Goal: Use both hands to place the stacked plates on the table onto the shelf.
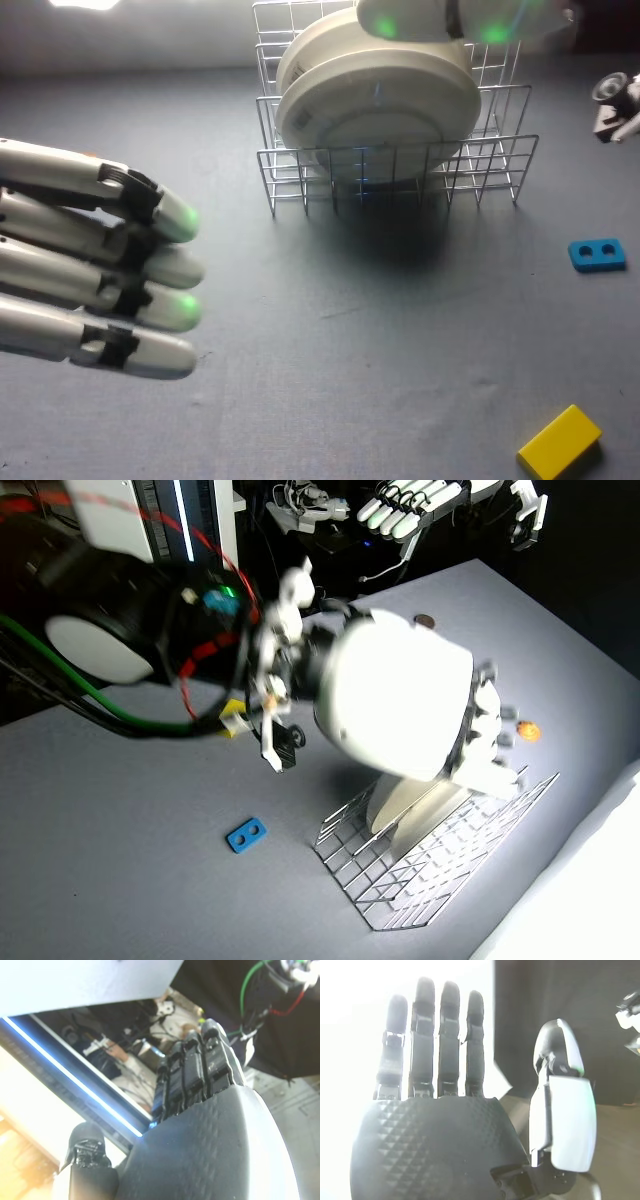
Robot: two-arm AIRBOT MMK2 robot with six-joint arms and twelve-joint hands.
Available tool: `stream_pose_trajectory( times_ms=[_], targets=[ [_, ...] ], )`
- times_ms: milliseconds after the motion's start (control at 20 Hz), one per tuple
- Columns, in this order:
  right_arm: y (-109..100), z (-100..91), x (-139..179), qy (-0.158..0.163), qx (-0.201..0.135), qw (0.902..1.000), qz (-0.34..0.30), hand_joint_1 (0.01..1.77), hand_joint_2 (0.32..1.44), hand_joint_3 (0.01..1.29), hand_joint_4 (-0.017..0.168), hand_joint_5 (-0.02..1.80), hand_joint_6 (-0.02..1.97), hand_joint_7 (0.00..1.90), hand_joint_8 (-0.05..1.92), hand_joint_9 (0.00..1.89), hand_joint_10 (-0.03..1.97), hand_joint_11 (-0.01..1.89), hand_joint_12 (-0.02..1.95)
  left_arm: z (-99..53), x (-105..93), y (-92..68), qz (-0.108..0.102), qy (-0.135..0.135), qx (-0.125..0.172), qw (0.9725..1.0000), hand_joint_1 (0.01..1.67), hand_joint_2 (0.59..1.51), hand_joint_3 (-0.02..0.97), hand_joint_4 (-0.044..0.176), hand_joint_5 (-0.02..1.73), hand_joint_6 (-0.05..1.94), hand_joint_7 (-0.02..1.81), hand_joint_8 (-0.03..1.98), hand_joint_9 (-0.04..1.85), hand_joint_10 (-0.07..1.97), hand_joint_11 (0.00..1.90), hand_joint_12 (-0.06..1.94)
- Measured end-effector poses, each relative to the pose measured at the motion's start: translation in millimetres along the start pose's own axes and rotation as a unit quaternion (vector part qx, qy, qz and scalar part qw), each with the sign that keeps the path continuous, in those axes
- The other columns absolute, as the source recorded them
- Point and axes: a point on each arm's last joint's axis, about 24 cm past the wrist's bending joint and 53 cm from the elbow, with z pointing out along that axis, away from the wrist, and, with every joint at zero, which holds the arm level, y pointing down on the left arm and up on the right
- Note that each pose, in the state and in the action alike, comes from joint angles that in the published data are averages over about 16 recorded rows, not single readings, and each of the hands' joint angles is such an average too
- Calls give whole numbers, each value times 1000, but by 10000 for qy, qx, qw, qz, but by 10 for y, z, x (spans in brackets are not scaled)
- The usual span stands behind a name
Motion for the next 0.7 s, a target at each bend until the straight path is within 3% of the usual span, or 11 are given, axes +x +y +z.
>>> stream_pose_trajectory(
  times_ms=[100,400,600,700],
  targets=[
    [119,-100,21,56,-126,9995,-298,304,1044,11,18,929,620,1002,624,948,717,643,1550,4,0,-3,1,1,5,10000,54,1179,13,24,523,654,610,732,589,737,460,1005],
    [371,-389,186,290,-396,9944,-939,346,1098,14,79,1170,1305,1262,1315,1260,1384,1216,1775,11,-6,-11,4,-10,18,10000,242,1238,16,79,1086,1348,1191,1440,1179,1443,1088,1684],
    [431,-500,281,415,-451,9917,-1133,393,1114,14,106,1291,1725,1383,1739,1409,1789,1496,1914,16,-10,-18,3,-19,28,10000,302,1242,17,104,1319,1756,1426,1856,1415,1857,1399,1913],
    [447,-539,339,490,-469,9904,-1201,449,1138,15,128,1361,1890,1448,1876,1493,1904,1619,1909,17,-12,-19,5,-22,30,10000,349,1244,18,124,1465,1851,1568,1912,1563,1916,1570,1920]
  ],
)
